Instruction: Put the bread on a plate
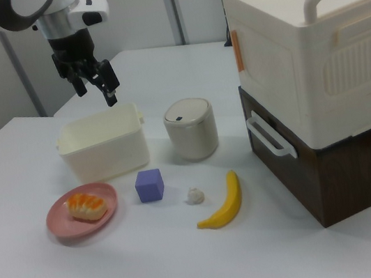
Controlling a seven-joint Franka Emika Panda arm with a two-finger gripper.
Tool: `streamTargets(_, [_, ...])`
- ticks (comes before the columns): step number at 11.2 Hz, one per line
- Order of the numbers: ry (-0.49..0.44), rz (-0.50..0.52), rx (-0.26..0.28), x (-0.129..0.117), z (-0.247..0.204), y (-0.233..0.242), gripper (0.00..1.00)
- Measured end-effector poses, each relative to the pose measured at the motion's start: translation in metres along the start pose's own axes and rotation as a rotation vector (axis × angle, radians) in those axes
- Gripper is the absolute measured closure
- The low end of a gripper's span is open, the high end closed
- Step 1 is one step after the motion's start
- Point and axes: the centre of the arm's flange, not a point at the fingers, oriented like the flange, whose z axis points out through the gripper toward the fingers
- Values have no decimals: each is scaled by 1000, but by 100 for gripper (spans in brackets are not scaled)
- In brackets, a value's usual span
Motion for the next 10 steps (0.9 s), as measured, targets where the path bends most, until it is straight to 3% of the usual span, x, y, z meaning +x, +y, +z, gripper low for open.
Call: streamTargets(10, [17, -20, 6, 5, 19, -14, 0])
